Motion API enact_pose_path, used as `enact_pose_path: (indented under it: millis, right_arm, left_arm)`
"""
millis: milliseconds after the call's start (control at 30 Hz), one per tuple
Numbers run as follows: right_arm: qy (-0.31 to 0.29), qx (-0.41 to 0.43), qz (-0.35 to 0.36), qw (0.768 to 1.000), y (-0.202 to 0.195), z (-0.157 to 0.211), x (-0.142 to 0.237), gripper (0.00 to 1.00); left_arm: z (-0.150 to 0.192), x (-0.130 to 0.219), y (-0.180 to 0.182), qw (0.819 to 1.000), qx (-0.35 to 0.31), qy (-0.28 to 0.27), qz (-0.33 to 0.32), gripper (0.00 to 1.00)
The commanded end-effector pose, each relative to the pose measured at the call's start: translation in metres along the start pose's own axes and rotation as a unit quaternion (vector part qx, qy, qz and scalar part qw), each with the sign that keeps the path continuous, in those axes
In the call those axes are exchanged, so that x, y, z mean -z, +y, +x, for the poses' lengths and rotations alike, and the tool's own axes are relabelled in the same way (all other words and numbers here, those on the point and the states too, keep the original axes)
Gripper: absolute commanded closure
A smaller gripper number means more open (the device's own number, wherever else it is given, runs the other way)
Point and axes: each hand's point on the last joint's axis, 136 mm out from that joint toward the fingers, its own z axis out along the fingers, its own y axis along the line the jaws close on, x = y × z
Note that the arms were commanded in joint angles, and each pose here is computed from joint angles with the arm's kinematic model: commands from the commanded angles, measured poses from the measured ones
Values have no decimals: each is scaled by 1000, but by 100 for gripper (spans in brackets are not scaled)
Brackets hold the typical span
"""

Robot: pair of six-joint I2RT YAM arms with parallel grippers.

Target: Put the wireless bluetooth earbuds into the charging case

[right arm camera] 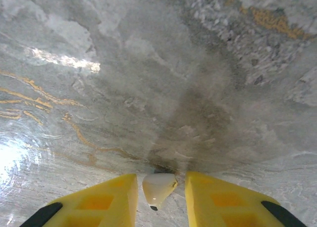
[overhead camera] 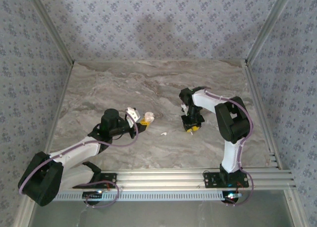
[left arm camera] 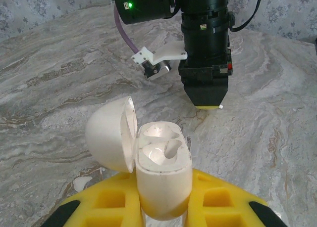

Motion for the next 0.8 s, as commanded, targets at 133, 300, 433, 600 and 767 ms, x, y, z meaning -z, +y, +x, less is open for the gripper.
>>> enact_pose_path:
  millis: [133,300,433,600,767]
  right_arm:
    - [8,-14,11,1000,-6,7,-4,74]
    - [-37,-33,-4,999,-6,7,3,77]
    - [-108,-60,-29,992,-7,1,19,78]
    - [-214,-85,-83,970,3,-8,52,79]
    - [-339,-106,-189,916,26,-19,104,79]
  left_arm:
    - [-22,-1,4,1000,-21,-20,-1,84]
    - [-21,-5,3,999,-26,-32,-2,86]
    - [-24,-11,1,998,-34,-51,-7,87]
    - [-28,-21,-3,996,-47,-72,-18,88]
    - [-33,-26,-4,992,-57,-107,-32,88]
